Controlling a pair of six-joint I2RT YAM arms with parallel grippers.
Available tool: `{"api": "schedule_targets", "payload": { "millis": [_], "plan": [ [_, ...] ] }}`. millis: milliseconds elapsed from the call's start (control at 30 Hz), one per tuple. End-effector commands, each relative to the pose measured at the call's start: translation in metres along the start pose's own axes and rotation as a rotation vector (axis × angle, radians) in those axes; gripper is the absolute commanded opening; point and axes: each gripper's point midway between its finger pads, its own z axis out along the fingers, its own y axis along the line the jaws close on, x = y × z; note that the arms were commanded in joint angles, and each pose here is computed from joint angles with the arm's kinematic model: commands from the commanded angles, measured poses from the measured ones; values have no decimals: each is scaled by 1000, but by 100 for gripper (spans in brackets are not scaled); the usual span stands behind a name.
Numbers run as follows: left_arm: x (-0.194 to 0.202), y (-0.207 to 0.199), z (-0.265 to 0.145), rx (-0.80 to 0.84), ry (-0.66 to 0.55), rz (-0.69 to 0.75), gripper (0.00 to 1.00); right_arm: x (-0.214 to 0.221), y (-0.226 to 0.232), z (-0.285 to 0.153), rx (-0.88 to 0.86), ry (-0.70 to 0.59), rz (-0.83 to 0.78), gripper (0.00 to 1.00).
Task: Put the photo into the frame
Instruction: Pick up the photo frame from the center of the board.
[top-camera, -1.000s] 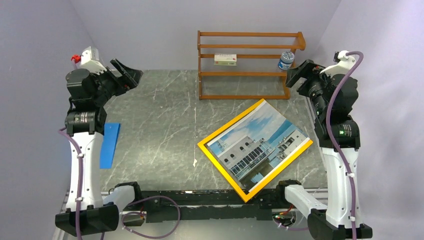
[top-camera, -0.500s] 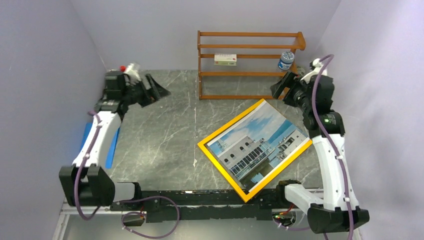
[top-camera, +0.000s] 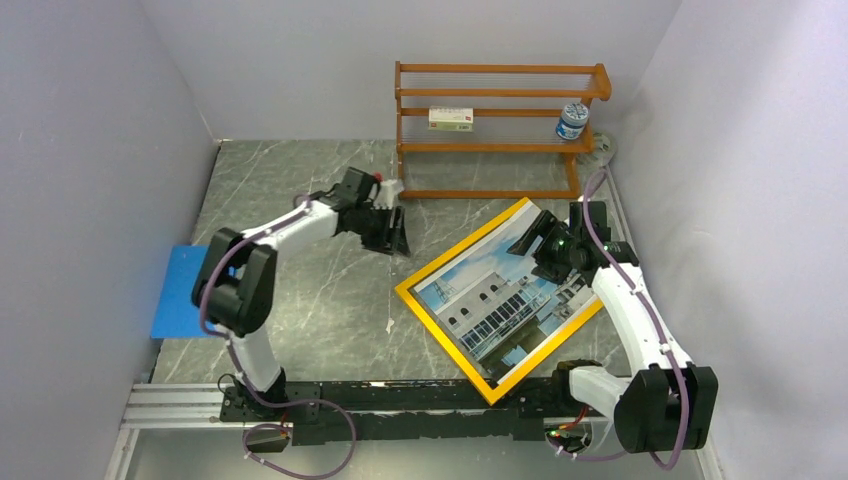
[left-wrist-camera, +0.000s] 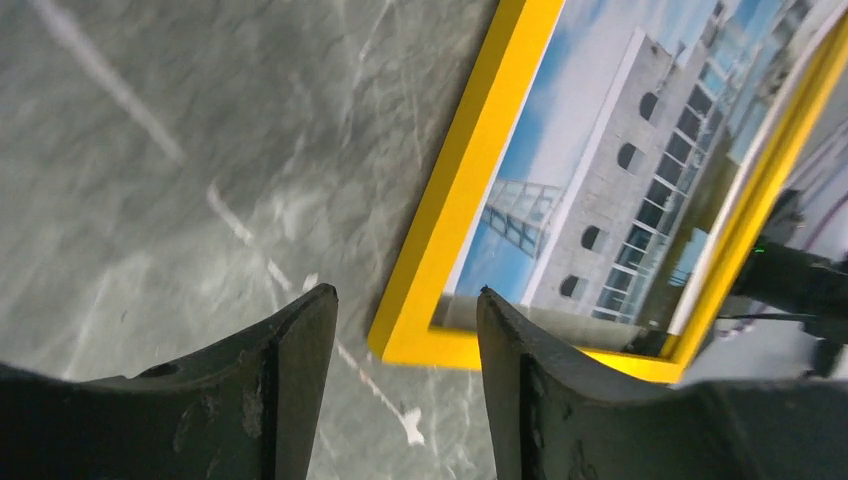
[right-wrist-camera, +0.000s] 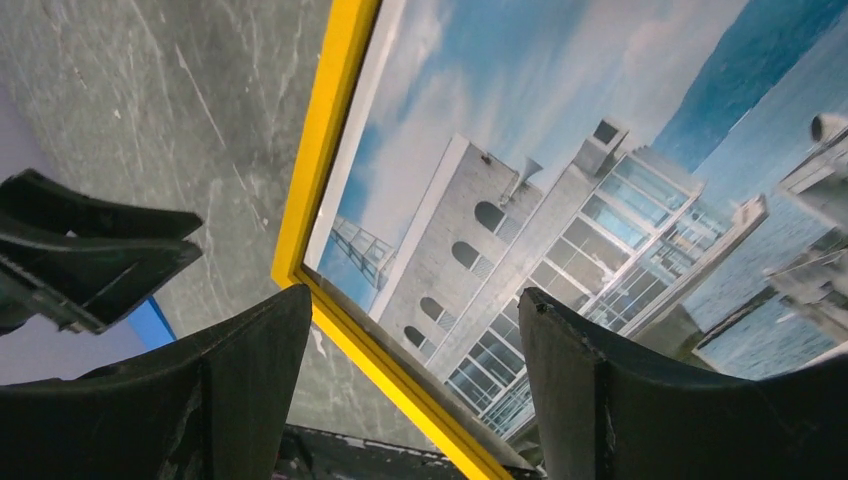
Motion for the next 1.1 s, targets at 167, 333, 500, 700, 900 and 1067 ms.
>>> {"api": "schedule_targets", "payload": {
  "millis": [167,333,500,700,900,1067],
  "plan": [
    [-11,0,76,-168,118,337,53,15,-8,19,2,49,116,79],
    [-15,-3,99,-160,133,375,54,16,-14,23,25,55,110,79],
    [-10,-17,115,-110,152,416,54,17,-19,28,47,59,112,79],
    [-15,-29,117,-78,126,411,57,16,-20,32,56,64,110,79],
    [-38,-29,107,-159,21,382,65,17,-22,35,62,72,113,78],
    [-58,-35,95,-182,-91,322,71,19,-25,37,66,77,112,79]
  ]
}}
